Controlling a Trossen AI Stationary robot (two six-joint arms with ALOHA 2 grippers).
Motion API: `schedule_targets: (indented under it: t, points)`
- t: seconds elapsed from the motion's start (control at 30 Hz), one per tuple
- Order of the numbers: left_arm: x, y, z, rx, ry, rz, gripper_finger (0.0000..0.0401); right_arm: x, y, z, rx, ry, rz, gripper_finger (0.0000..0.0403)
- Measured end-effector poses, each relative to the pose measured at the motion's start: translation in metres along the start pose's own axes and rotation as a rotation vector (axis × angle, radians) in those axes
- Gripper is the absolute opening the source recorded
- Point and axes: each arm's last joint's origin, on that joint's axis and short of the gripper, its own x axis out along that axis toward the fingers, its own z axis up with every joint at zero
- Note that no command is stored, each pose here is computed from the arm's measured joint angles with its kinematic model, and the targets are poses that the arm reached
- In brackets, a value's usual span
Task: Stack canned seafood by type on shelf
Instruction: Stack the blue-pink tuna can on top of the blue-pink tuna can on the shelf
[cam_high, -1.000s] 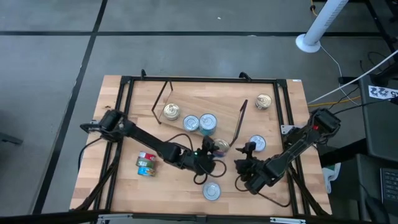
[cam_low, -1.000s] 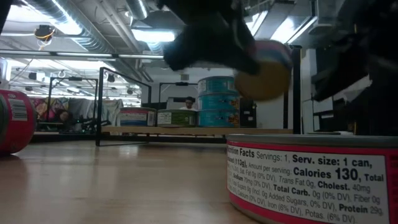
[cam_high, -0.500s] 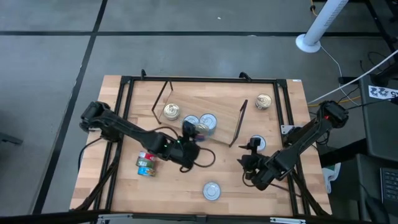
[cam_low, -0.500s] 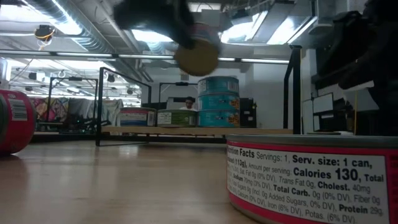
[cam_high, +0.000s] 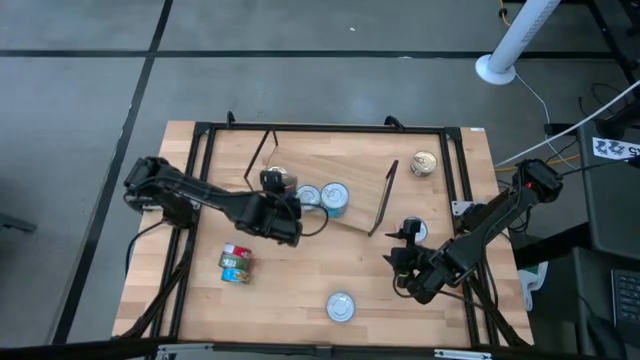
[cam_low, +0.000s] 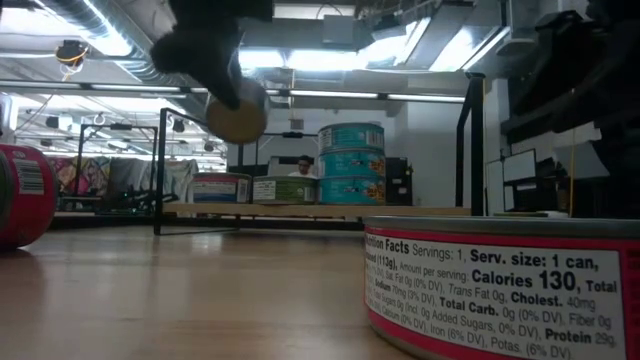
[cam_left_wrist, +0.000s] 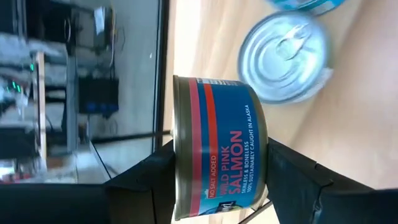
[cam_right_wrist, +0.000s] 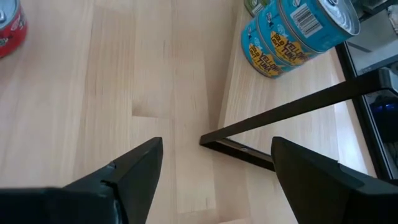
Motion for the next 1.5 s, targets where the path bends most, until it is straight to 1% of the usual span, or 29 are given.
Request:
schedule_targets:
  t: [0.33,0.5,0.6,0.83,0.97,1.13,1.5]
  points:
    - [0.043,0.005,-0.018,-0.031,0.147,0.043,0.0197,0.0,0.0,0.0,-0.001,0.0,0.0,0.03]
    - [0.06,0.004,-0.023,-0.057,0.163,0.048,0.0197,0.0,0.0,0.0,-0.001,0.0,0.0,0.03]
    - [0.068,0.004,-0.023,-0.055,0.154,0.067,0.0197,0.0,0.0,0.0,0.0,0.0,0.0,0.03]
    - [0.072,0.006,-0.024,-0.05,0.16,0.073,0.0197,0.0,0.0,0.0,0.0,-0.001,0.0,0.03]
    - [0.07,0.003,-0.023,0.009,0.149,0.074,0.0197,0.0,0.0,0.0,0.0,-0.001,0.0,0.03]
    - [0.065,0.0,-0.022,0.063,0.121,0.144,0.0197,0.0,0.0,0.0,0.0,-0.001,0.0,0.03]
    - [0.074,0.009,-0.023,0.04,0.149,0.168,0.0198,0.0,0.0,0.0,0.001,-0.001,0.001,0.03]
